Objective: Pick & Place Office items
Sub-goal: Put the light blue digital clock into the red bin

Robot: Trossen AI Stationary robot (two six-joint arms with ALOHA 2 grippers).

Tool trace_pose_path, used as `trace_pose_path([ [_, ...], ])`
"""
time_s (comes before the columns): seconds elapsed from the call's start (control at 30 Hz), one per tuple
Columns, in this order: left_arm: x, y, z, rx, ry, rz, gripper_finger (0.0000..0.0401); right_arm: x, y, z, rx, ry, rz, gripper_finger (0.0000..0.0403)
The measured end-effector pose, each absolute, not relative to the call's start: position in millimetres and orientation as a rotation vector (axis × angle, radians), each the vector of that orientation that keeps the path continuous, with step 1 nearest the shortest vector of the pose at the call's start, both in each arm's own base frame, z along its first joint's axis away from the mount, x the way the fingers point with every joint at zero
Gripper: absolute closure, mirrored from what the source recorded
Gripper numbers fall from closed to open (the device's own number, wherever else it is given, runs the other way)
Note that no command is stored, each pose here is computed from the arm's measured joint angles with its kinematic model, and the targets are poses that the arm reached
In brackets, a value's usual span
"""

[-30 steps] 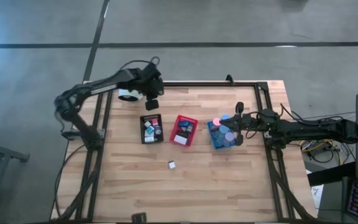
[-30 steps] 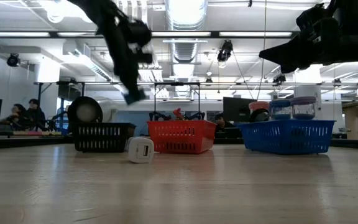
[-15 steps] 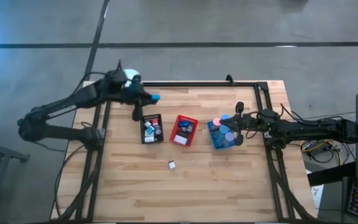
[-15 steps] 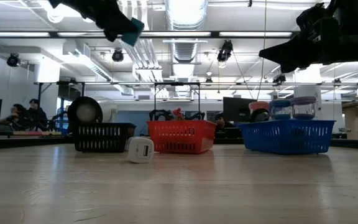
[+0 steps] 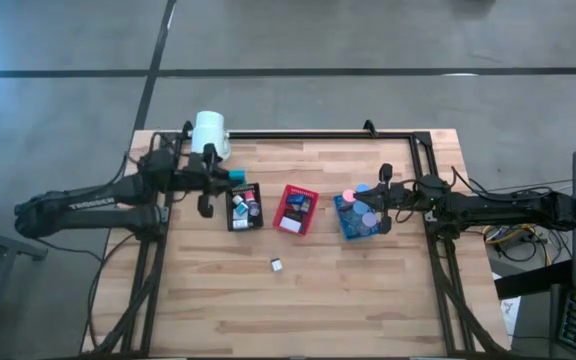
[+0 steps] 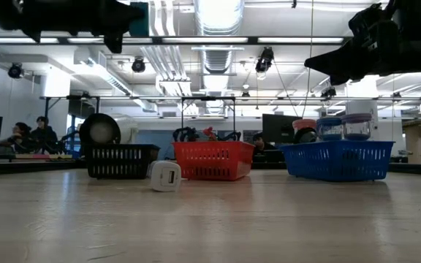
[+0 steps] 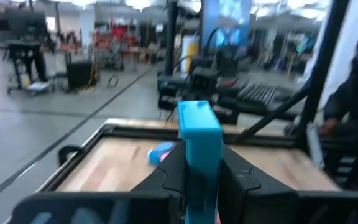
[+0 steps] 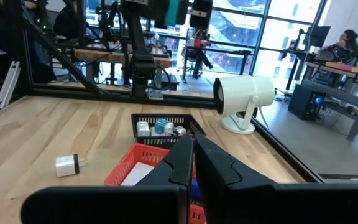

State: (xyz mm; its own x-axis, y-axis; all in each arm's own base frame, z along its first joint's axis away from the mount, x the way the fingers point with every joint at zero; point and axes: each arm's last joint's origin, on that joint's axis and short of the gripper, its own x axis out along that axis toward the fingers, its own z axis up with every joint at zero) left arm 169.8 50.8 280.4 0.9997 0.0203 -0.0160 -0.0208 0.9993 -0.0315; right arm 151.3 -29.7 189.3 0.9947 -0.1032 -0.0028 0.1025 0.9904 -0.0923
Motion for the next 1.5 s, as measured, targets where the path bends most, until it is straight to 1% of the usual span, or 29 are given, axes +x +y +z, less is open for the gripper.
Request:
trace_pose_path([
  [0.13,166.5,44.7,263.6,-0.055,-0.055,-0.008,0.0352,151.3,-29.6,189.4,-0.104,0.007,-0.103,0.039],
  [0.33,165.5,39.7,248.0,-0.071,-0.084,-0.036,0.0352,151.3,-29.6,191.1,-0.103,-0.011,-0.104,0.039],
  [1.1,166.2,37.9,250.1,-0.07,-0.087,-0.046,0.0351,166.4,-31.6,186.5,-0.123,-0.036,-0.099,0.039],
  [1.3,167.5,36.9,245.9,-0.1,-0.056,-0.056,0.0351,181.6,-24.2,193.3,-0.187,-0.024,-0.041,0.039],
  [1.5,169.8,33.8,244.1,-0.114,-0.043,-0.077,0.035,206.6,-10.6,203.9,-0.289,-0.013,0.045,0.0389],
])
